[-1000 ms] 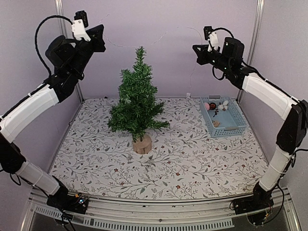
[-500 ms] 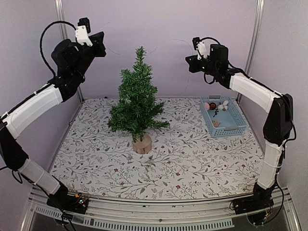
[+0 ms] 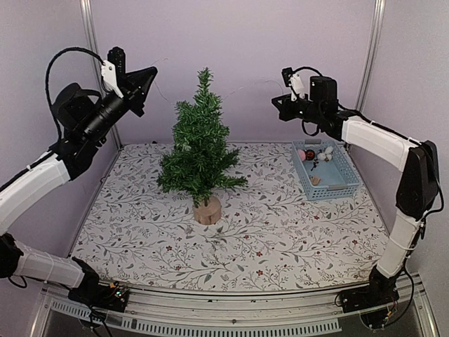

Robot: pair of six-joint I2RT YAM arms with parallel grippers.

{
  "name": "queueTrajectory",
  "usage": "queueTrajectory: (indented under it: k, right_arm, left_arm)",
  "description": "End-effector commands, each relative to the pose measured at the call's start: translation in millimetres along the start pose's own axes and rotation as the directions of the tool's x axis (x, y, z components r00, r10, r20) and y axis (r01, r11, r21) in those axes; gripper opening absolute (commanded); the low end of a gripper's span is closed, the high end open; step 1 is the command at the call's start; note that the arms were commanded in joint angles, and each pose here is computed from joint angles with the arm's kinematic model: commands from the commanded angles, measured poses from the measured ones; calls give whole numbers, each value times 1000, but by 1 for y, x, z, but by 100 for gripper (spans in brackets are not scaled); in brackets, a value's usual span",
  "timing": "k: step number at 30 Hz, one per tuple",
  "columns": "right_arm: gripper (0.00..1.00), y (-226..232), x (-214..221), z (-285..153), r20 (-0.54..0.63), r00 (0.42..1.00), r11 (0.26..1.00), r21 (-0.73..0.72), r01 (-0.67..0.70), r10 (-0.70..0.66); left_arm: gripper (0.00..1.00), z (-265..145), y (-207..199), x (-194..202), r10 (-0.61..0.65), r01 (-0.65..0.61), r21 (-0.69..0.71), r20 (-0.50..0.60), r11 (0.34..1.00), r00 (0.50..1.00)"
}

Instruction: Decorate the small christmas tree

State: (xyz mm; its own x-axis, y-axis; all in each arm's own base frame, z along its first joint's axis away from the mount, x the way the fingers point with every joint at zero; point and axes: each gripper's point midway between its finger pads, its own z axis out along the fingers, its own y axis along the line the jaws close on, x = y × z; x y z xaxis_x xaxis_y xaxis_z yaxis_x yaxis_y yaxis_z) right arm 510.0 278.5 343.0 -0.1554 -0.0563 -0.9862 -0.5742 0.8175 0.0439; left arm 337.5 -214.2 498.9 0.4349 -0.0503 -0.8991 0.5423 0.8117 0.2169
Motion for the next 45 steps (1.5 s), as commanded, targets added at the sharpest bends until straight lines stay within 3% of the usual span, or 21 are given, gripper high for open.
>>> queueTrajectory:
  k: [1, 6, 15, 28, 35, 45]
  right_arm:
    - [0, 21, -44, -32, 106, 994, 998, -51, 24, -18]
    - [0, 27, -38, -37, 88, 996, 997, -72, 29, -23]
    - [0, 47, -17, -37, 36, 999, 991, -131, 37, -33]
    - [0, 58, -6, -37, 13, 999, 987, -157, 39, -38]
    - [0, 59, -4, -38, 8, 999, 987, -157, 40, -39]
    - [0, 60, -1, -38, 3, 999, 986, -162, 40, -40]
  left_arm:
    - [0, -6, -41, -5, 92, -94, 161, 20, 982, 996]
    - [0, -6, -64, 19, 168, -152, 207, -59, 966, 984]
    - [0, -23, -109, 44, 329, -285, 311, -99, 907, 939]
    - [0, -32, -136, 96, 572, -456, 403, -235, 793, 786]
    - [0, -37, -142, 127, 626, -463, 460, -312, 758, 715]
    - [0, -40, -151, 147, 648, -435, 519, -352, 736, 676]
